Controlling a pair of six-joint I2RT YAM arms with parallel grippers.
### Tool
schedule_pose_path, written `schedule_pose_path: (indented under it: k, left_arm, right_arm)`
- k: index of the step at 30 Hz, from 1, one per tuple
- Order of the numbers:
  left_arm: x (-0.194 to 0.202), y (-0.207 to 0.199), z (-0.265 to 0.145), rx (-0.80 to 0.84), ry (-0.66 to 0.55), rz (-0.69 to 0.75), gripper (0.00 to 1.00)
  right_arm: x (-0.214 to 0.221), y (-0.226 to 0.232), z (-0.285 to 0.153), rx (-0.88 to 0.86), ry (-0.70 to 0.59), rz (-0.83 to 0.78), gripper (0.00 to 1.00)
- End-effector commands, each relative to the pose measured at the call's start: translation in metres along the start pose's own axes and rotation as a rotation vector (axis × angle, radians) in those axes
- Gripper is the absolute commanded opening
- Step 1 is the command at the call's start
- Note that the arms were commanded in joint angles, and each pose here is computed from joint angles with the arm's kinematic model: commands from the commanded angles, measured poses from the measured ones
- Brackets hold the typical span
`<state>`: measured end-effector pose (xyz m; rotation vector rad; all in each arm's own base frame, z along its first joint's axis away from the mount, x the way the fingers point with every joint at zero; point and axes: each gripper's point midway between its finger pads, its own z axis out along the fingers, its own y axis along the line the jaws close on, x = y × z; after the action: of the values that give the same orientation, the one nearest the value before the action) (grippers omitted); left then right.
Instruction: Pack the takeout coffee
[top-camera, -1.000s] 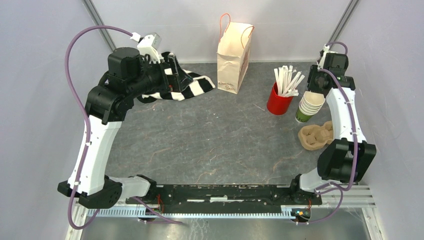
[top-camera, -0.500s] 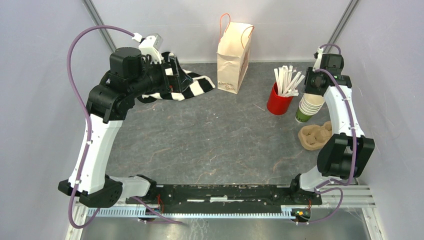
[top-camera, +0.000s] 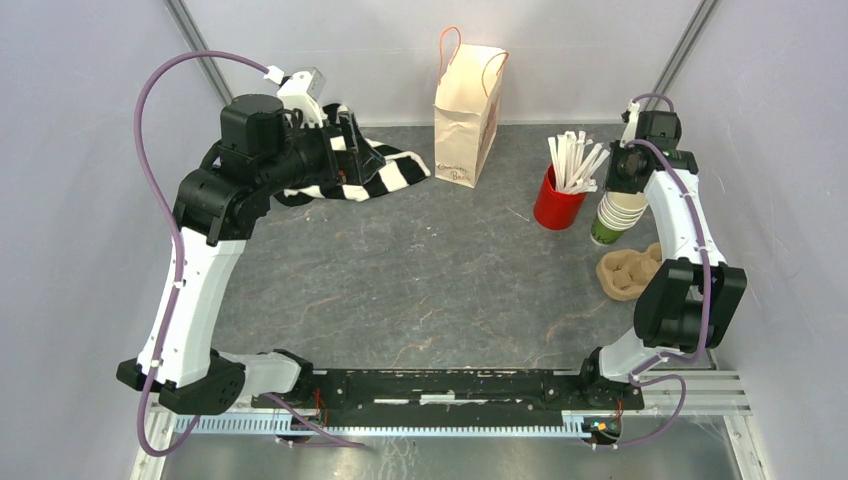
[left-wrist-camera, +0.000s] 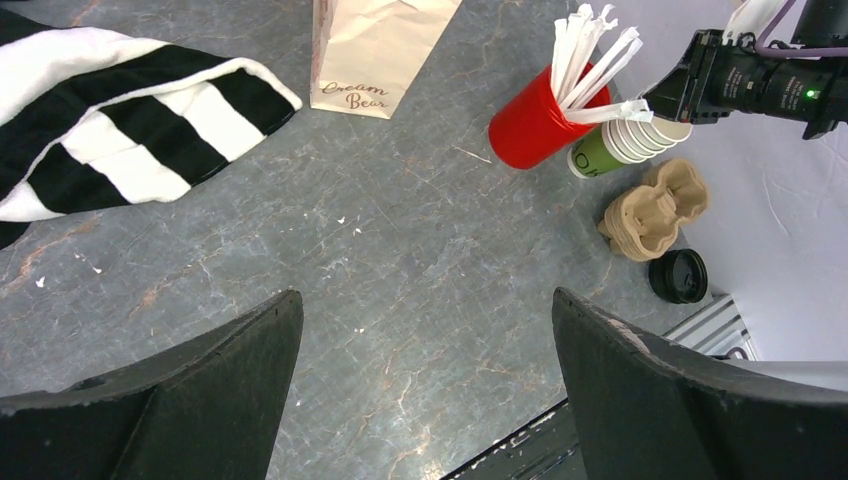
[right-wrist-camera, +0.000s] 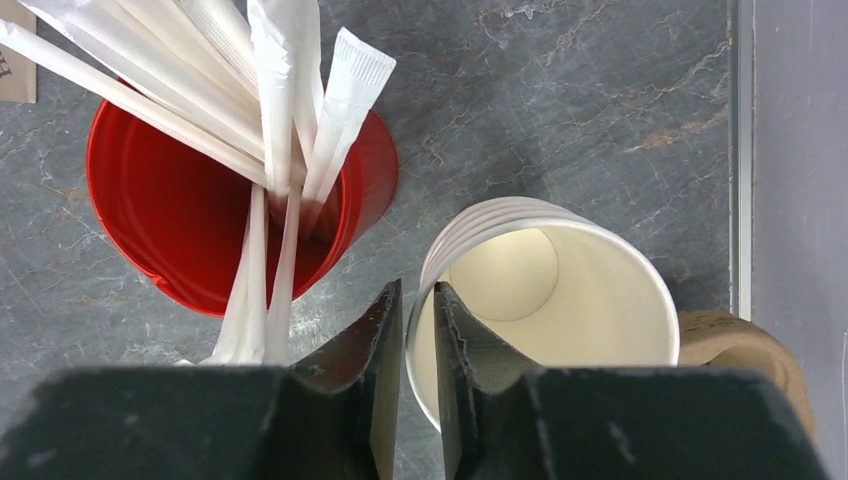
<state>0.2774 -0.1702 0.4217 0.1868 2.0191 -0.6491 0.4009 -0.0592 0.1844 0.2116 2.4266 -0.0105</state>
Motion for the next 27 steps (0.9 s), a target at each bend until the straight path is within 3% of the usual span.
schedule_pose_path:
  k: [1, 8, 27]
  left_arm:
    - [-0.011, 0.0, -0.004, 0.002, -0.036, 0.06, 1.0]
    - [-0.011, -0.001, -0.004, 0.01, -0.035, 0.06, 1.0]
    - [-0.007, -0.007, -0.014, 0.037, -0.042, 0.042, 1.0]
  right_arm:
    - [-0.005, 0.0, -0.002, 0.009, -0.024, -0.013, 0.21]
    - [-0.01, -0.002, -0.013, 0.031, -0.044, -0.013, 0.03]
    - [-0.023, -0.005, -0.045, 0.212, -0.093, -0.113, 0.0]
